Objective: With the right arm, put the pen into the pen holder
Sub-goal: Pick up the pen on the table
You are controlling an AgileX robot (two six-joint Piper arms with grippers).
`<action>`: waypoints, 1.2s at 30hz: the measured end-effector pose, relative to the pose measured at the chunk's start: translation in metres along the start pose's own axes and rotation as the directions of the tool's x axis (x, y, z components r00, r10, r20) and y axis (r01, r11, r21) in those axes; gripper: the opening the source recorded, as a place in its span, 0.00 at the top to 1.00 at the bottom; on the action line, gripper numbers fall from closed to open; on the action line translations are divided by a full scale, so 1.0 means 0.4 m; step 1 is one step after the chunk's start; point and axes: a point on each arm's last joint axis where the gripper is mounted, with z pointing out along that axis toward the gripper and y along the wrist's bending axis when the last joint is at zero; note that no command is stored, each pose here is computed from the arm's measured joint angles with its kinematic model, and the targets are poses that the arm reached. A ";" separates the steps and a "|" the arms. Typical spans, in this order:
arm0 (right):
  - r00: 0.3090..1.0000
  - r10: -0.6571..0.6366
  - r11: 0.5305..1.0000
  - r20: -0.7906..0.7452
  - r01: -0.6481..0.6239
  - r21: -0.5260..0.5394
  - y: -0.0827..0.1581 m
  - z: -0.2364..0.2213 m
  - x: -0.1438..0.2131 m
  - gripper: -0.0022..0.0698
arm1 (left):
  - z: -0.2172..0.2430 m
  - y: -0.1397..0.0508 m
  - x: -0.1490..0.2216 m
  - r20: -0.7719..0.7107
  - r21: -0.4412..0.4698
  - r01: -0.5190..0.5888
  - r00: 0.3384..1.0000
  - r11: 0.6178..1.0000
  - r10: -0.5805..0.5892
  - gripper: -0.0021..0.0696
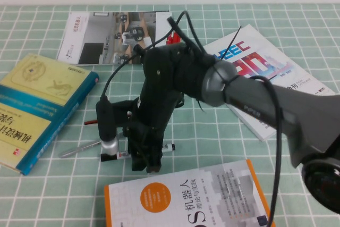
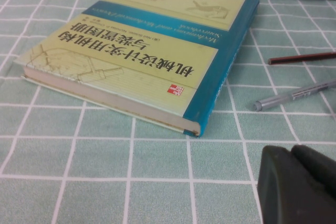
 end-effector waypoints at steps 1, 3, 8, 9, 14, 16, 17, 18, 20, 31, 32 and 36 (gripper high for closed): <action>1.000 -0.001 1.000 -0.004 0.001 0.002 -0.002 0.010 0.001 0.56 | 0.000 0.000 0.000 0.000 0.000 0.000 1.000 1.000 0.000 0.98; 1.000 -0.005 1.000 -0.010 0.005 0.008 -0.004 0.024 0.001 0.56 | 0.000 0.000 0.000 0.000 0.000 0.000 1.000 1.000 0.000 0.98; 1.000 -0.007 1.000 -0.014 0.007 0.021 -0.010 0.042 0.003 0.56 | 0.000 0.000 0.000 0.000 0.000 0.000 1.000 1.000 0.000 0.98; 1.000 -0.007 1.000 -0.012 0.007 0.026 -0.011 0.042 0.003 0.56 | 0.000 0.000 0.000 0.000 0.000 0.000 1.000 1.000 0.000 0.98; 1.000 0.010 0.999 -0.005 -0.009 0.039 -0.019 0.011 -0.012 0.57 | 0.000 0.000 0.000 0.000 0.000 0.000 1.000 1.000 0.000 0.98; 1.000 0.002 0.998 0.003 -0.003 0.062 -0.028 -0.013 -0.024 0.58 | 0.000 0.000 0.000 0.000 0.000 0.000 1.000 1.000 0.000 0.98; 1.000 -0.003 0.997 0.009 0.002 0.081 -0.033 -0.025 -0.030 0.60 | 0.000 0.000 0.000 0.000 0.000 0.000 1.000 1.000 0.000 0.98; 1.000 -0.007 0.995 0.015 0.006 0.097 -0.038 -0.036 -0.036 0.61 | 0.000 0.000 0.000 0.000 0.000 0.000 1.000 1.000 0.000 0.98; 1.000 -0.013 0.992 0.027 0.009 0.126 -0.045 -0.048 -0.043 0.63 | 0.000 0.000 0.000 0.000 0.000 0.000 1.000 1.000 0.000 0.98; 0.999 -0.005 0.998 -0.050 0.008 0.067 -0.051 0.016 -0.013 0.69 | 0.000 0.000 0.000 0.000 0.000 0.000 1.000 1.000 0.000 0.98; 0.999 -0.006 0.998 -0.054 0.009 0.068 -0.051 0.018 -0.012 0.69 | 0.000 0.000 0.000 0.000 0.000 0.000 1.000 1.000 0.000 0.98; 0.998 -0.010 0.997 -0.066 0.015 0.072 -0.053 0.019 -0.009 0.70 | 0.000 0.000 0.000 0.000 0.000 0.000 1.000 1.000 0.000 0.98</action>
